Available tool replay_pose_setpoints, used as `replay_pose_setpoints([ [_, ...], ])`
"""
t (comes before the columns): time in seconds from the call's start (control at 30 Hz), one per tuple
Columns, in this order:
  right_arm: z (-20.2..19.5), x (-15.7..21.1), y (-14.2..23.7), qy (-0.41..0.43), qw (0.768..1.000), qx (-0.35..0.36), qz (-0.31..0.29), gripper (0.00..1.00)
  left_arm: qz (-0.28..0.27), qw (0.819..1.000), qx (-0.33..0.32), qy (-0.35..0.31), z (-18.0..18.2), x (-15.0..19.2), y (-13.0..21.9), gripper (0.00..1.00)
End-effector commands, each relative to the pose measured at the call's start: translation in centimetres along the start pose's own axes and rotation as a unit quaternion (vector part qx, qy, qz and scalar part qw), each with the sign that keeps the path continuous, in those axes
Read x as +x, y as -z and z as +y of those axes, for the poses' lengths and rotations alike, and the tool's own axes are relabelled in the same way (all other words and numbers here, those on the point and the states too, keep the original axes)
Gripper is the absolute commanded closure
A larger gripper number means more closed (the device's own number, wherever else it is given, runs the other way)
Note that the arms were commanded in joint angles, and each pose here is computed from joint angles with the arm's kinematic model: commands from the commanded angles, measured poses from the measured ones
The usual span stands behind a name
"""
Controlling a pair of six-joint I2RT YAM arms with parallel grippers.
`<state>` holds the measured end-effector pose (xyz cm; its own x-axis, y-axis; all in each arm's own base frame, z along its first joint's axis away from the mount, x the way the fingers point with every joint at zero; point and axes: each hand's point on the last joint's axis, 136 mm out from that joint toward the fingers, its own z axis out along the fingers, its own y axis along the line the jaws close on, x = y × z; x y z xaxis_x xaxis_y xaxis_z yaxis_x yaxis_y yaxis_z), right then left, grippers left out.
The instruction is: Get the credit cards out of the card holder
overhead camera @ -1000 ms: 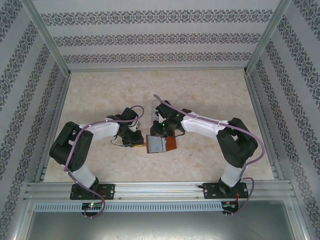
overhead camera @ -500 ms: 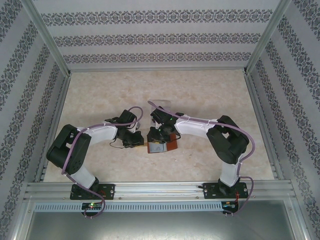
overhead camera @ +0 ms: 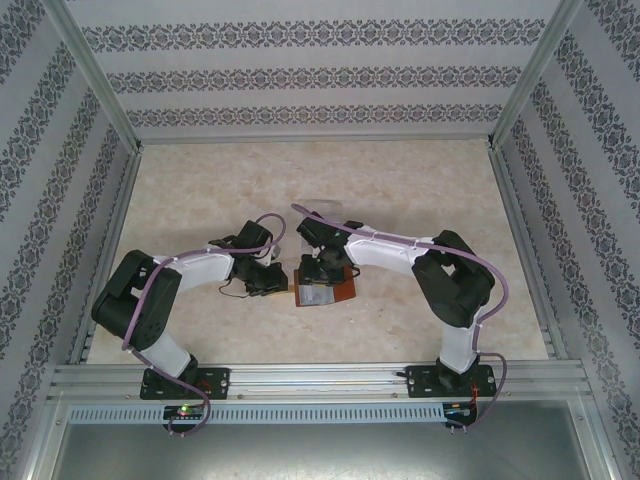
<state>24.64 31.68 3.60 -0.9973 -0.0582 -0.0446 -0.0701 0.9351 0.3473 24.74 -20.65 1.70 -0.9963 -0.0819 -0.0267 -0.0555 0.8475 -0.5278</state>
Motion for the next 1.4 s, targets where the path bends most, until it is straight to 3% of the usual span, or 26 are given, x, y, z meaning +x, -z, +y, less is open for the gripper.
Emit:
replay_pose_setpoints([
  [0.0, -2.2, 0.5, 0.3, 0.021, 0.996, 0.082, 0.003, 0.59, 0.038, 0.998, -0.039, 0.025, 2.5, 2.4, -1.3, 0.86],
  [0.3, -3.9, 0.7, 1.5, 0.057, 0.982, 0.179, -0.001, 0.47, 0.038, 0.999, -0.024, 0.027, 1.8, 2.3, -1.2, 0.86],
  [0.57, -5.6, 0.7, 3.2, 0.070, 0.969, 0.237, -0.011, 0.46, 0.041, 0.999, -0.016, 0.028, 1.3, 2.2, -1.0, 0.86],
  [0.97, -7.6, 0.6, 4.5, 0.061, 0.967, 0.245, -0.026, 0.46, 0.027, 0.999, -0.007, 0.018, -0.5, 1.3, 1.0, 0.85],
  [1.37, -9.1, 1.0, 3.4, 0.035, 0.978, 0.202, -0.021, 0.47, 0.036, 0.999, 0.020, -0.020, -6.0, 1.0, 1.5, 0.83],
])
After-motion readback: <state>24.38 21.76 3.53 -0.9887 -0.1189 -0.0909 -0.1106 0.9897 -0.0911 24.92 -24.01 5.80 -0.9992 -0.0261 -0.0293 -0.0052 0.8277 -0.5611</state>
